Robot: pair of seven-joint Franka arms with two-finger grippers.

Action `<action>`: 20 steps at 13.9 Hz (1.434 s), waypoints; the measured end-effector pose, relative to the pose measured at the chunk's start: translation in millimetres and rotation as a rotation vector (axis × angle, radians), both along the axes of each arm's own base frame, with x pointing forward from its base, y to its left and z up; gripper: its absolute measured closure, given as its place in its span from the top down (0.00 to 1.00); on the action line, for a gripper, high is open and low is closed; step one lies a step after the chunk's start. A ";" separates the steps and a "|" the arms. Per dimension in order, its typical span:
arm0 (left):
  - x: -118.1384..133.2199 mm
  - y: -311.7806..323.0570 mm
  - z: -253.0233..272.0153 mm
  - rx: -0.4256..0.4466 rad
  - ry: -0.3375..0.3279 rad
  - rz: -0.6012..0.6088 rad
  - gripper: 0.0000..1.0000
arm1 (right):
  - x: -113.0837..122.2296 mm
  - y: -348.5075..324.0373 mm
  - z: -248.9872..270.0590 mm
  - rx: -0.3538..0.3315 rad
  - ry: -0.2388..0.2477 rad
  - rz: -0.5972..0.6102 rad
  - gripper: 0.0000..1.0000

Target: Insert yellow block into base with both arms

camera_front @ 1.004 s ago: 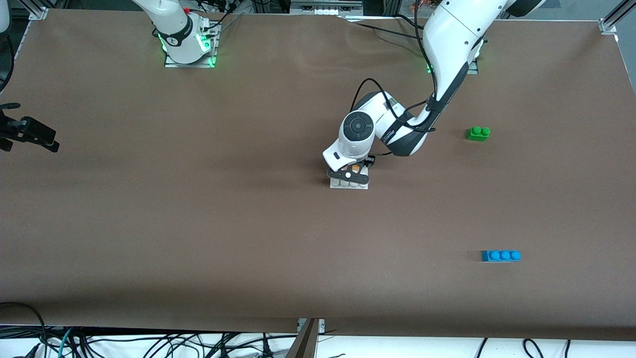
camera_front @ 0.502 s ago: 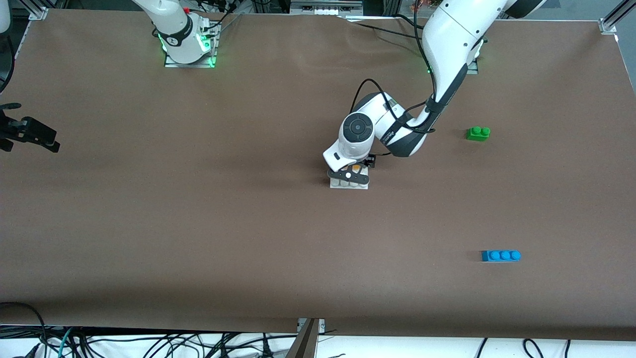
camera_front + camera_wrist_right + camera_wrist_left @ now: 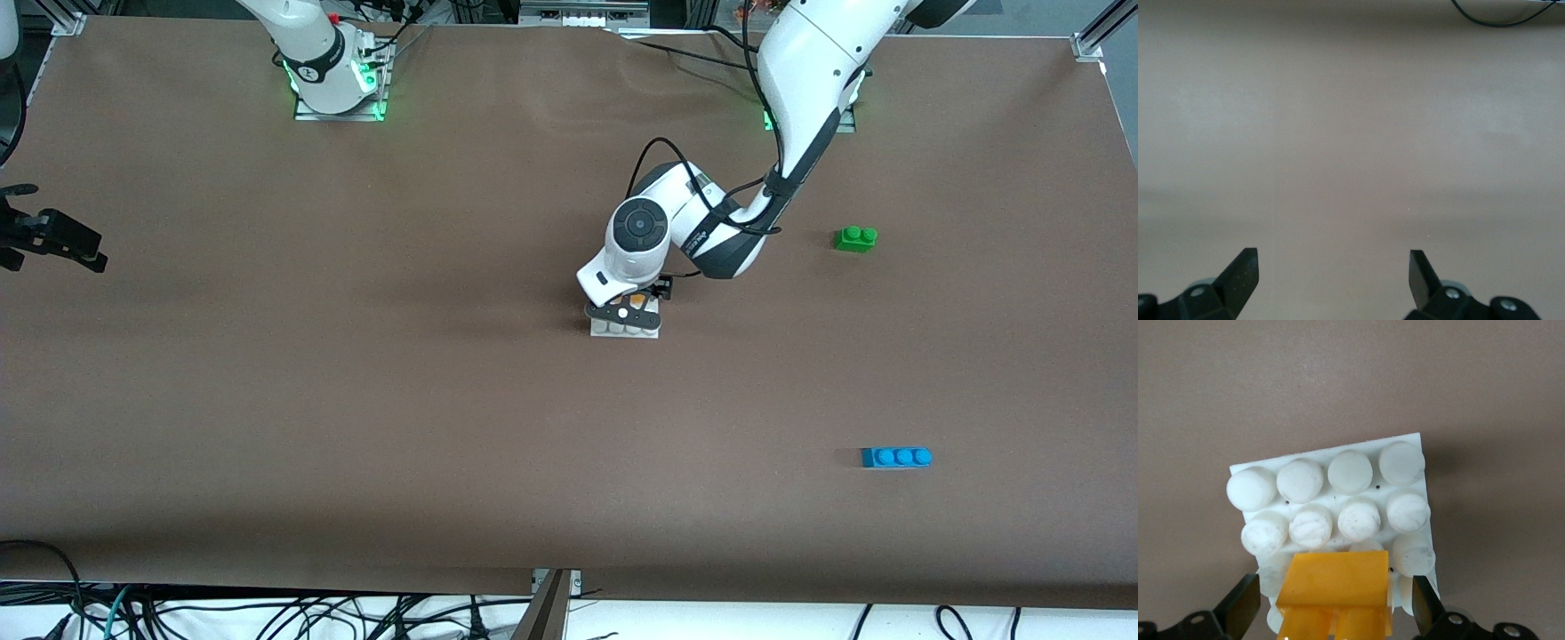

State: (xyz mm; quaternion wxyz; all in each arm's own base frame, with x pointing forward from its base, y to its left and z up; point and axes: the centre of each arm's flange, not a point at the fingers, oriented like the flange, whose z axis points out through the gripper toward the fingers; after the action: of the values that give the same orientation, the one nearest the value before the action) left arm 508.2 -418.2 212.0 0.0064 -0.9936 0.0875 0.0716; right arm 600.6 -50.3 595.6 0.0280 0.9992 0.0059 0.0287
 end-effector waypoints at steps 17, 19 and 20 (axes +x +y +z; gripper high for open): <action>116.7 163.5 276.0 -0.001 -0.149 0.236 1.00 | 0.4 1.1 0.0 0.000 -0.001 0.002 1.00; 130.4 210.5 302.3 -0.005 -0.161 0.247 1.00 | 0.6 3.1 0.0 0.000 -0.001 0.006 1.00; 134.4 237.3 313.9 -0.013 -0.148 0.242 1.00 | 0.6 4.0 0.0 0.001 -0.001 0.007 1.00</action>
State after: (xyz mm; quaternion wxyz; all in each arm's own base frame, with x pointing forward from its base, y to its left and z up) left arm 642.5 -180.8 525.9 -0.0021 -0.9995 -0.0330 -0.0021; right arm 601.2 -46.3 595.6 0.0276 0.9991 0.0094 0.0295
